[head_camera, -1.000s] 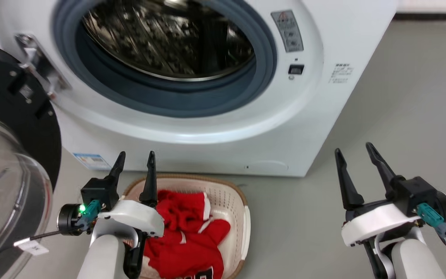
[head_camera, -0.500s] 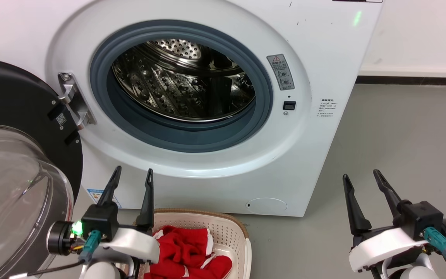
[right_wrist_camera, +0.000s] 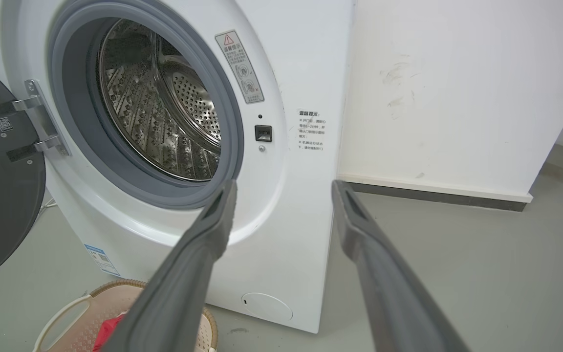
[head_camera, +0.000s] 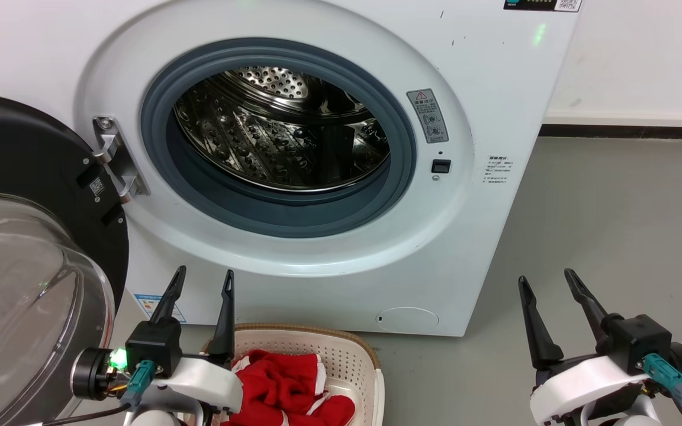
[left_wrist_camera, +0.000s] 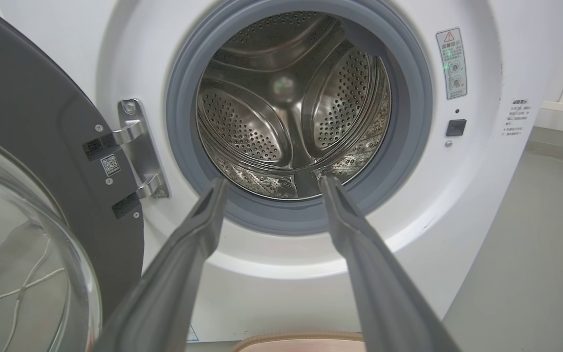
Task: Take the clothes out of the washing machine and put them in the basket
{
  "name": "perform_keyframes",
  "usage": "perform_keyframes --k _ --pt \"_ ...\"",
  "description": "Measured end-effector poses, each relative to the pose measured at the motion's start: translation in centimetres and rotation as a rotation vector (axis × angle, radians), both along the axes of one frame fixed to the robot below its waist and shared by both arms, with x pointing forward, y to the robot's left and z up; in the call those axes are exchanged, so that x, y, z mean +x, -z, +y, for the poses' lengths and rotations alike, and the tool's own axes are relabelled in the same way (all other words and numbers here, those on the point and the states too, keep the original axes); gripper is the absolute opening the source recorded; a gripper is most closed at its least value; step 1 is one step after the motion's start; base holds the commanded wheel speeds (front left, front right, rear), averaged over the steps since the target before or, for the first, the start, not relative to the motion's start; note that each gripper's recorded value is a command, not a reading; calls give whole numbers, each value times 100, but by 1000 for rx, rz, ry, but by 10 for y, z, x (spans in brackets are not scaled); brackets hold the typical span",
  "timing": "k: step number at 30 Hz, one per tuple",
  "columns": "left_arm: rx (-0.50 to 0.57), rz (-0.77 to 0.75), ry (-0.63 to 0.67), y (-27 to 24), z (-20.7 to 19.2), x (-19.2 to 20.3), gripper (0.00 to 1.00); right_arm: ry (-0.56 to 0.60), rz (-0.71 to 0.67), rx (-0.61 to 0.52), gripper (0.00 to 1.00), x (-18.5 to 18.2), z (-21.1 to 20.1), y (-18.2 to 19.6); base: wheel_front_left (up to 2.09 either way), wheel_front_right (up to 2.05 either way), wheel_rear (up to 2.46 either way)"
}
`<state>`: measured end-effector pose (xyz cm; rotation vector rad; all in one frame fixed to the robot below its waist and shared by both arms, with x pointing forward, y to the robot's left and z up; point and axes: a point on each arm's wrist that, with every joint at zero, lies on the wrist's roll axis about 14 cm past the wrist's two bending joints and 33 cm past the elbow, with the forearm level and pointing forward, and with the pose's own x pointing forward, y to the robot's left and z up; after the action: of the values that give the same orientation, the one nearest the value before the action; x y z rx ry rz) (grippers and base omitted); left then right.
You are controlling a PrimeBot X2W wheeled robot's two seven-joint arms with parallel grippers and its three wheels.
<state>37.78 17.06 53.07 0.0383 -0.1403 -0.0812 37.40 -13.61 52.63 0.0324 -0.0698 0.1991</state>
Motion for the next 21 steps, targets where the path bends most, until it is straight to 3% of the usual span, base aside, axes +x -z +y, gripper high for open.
perform_keyframes --k 5,6,10,21 --pt "0 1 1 0 0 0 100 -2 1 1 100 -1 1 0 0 0 0" --pt "-2 4 -2 1 0 0 0 -2 3 2 0 -1 1 1 0 0 0" --pt "-32 68 -14 19 3 -4 0 1 44 23 0 -5 0 13 0 0 0" --pt "-265 127 -52 26 14 -2 0 33 101 252 0 -4 -10 19 0 0 0"
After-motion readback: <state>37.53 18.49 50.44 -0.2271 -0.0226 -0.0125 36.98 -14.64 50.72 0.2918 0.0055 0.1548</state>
